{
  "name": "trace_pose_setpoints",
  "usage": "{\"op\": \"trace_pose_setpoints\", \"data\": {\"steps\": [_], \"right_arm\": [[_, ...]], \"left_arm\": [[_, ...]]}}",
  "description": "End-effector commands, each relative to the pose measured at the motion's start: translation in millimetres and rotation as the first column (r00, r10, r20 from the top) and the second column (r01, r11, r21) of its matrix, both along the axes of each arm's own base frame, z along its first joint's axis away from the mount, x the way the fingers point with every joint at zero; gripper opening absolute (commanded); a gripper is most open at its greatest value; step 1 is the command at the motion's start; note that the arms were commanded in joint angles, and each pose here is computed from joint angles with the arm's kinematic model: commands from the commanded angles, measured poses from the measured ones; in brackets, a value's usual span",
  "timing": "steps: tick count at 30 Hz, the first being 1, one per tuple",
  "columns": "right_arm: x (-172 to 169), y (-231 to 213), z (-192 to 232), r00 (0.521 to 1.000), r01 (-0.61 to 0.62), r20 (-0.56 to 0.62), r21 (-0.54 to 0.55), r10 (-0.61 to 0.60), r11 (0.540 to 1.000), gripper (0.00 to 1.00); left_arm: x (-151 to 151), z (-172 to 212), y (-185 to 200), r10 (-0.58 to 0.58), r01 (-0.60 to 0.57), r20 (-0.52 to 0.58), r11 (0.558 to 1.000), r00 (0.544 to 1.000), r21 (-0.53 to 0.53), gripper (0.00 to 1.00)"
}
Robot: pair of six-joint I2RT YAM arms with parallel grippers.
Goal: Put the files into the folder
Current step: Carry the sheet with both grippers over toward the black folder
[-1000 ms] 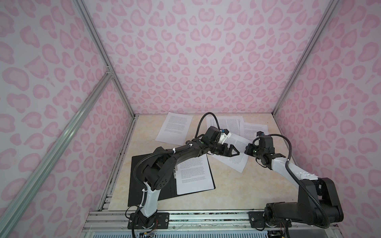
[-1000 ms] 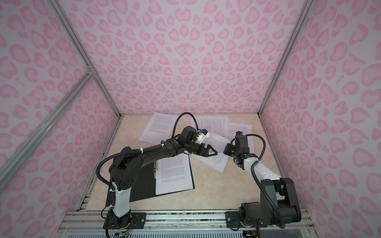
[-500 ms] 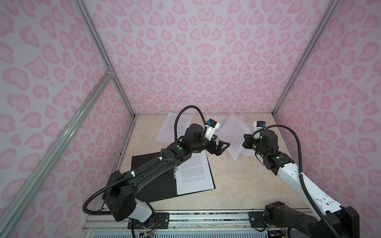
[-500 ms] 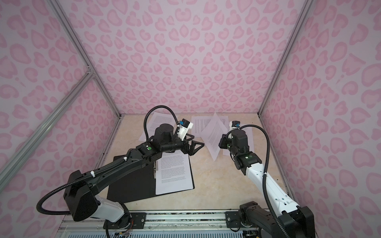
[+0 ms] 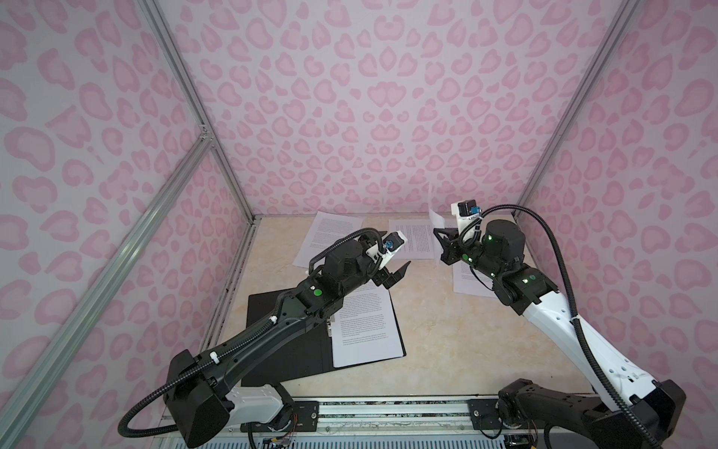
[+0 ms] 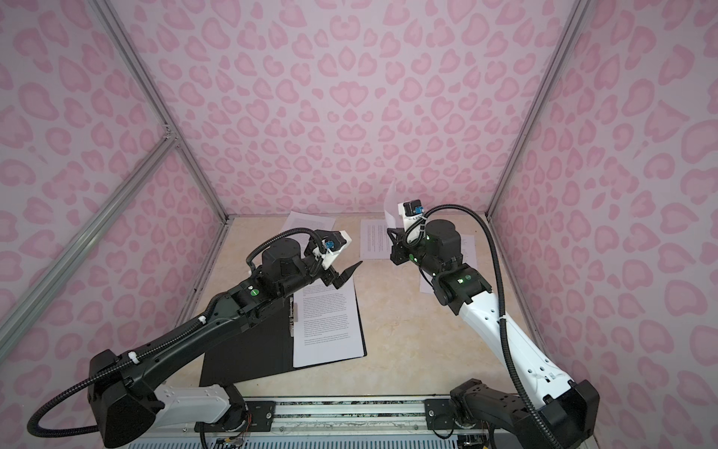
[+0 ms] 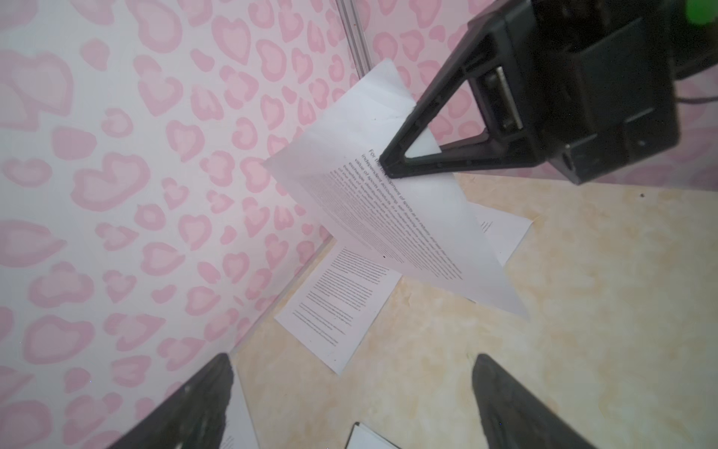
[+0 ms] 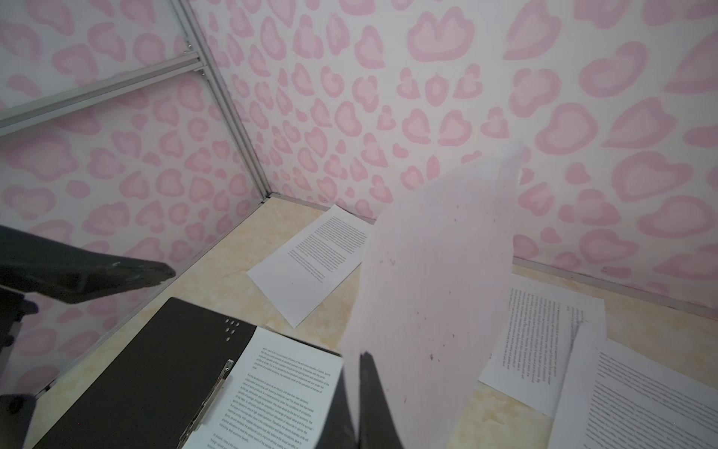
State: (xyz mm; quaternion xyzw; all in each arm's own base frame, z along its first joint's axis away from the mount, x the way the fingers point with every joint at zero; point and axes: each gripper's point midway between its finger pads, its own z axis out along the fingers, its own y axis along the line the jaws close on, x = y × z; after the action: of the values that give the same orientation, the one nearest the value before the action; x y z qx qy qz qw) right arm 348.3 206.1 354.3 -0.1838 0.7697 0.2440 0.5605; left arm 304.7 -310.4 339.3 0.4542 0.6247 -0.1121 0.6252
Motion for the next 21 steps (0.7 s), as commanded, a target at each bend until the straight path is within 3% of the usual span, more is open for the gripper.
{"op": "trace_pose_setpoints", "data": {"steps": [1,5,10,17,21], "right_arm": [[-15,19,-8,0.992,-0.119,-0.054,-0.076,0.115,0.990,0.00],[-29,32,-9,0.985,-0.160,-0.082,-0.147,0.150,0.976,0.00],[-37,34,-11,0.986,-0.160,-0.089,-0.209,0.144,0.965,0.00],[-58,41,4,0.976,-0.218,-0.026,-0.210,0.217,0.953,0.00],[-63,39,10,0.974,-0.223,0.000,-0.211,0.228,0.952,0.00]], "left_arm": [[-3,6,13,-0.022,-0.005,0.172,0.988,0.985,0.155,0.97],[-10,13,22,-0.052,0.013,0.206,0.982,0.977,0.189,0.97],[-8,33,34,-0.055,0.021,0.214,0.987,0.975,0.158,0.96],[9,27,37,-0.089,0.066,0.142,0.985,0.986,0.158,1.00],[2,18,26,-0.197,0.190,0.029,0.970,0.980,0.152,0.95]]}}
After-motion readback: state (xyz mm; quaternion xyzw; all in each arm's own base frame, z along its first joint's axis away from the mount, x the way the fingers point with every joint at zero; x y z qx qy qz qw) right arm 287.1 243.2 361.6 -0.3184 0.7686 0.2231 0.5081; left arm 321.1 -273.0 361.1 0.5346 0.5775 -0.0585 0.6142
